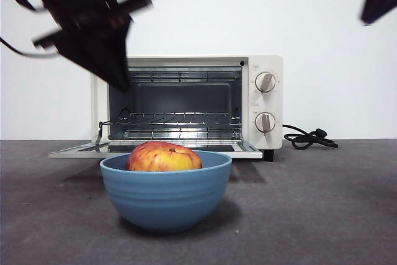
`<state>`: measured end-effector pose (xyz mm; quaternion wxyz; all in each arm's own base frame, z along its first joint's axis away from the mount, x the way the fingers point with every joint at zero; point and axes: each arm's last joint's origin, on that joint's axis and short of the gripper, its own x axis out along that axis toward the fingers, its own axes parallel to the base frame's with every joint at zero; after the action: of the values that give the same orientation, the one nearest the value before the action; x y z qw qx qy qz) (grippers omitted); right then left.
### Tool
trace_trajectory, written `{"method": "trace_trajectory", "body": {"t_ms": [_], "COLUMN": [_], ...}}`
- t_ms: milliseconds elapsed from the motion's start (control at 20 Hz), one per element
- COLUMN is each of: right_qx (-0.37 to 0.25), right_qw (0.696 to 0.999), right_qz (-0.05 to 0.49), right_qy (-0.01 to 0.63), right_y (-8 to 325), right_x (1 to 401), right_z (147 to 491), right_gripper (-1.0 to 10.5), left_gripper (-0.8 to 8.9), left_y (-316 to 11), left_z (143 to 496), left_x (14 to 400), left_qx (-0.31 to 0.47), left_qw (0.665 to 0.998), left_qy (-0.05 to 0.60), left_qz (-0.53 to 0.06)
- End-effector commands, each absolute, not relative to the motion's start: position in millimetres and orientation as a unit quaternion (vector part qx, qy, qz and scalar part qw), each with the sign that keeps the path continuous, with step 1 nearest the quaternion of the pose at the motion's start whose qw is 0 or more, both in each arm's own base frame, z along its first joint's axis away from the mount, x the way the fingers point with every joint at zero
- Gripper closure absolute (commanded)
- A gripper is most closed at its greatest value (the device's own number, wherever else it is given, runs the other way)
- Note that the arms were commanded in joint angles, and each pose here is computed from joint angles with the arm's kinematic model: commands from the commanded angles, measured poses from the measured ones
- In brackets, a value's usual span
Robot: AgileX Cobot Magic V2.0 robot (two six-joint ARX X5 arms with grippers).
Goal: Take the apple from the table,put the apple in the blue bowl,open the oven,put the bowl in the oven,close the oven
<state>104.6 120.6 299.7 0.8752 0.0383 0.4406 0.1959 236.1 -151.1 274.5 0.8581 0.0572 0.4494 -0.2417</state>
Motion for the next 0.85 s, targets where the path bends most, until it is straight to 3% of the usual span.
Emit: {"method": "trace_trajectory", "body": {"t_ms": [50, 250, 400, 500, 850], "right_qx": [0.04, 0.038, 0.026, 0.021, 0.038], "right_qw": [0.86, 0.822, 0.797, 0.789, 0.794], "right_qz": [0.233, 0.258, 0.259, 0.25, 0.226], "right_qy": [0.452, 0.506, 0.545, 0.561, 0.563], "right_y": [134.8, 168.6, 189.4, 195.7, 202.4], "right_x": [113.1, 136.3, 151.3, 158.5, 193.9], "right_z": [293.6, 267.1, 241.3, 230.4, 236.1], "right_gripper": [9.5, 9.3, 7.2, 7.1, 7.1], "left_gripper": [8.19, 8.19, 8.19, 8.19, 8.19], "left_y": [-139.6, -113.9, -92.8, -78.9, -42.2], "left_z": [287.4, 317.5, 334.5, 341.6, 357.2], "left_x": [218.9, 181.3, 148.0, 126.1, 68.1], "left_qx": [0.076, 0.093, 0.091, 0.09, 0.045], "left_qw": [0.858, 0.872, 0.877, 0.878, 0.903], "left_qy": [0.449, 0.425, 0.415, 0.413, 0.363], "left_qz": [-0.238, -0.223, -0.225, -0.225, -0.224]}}
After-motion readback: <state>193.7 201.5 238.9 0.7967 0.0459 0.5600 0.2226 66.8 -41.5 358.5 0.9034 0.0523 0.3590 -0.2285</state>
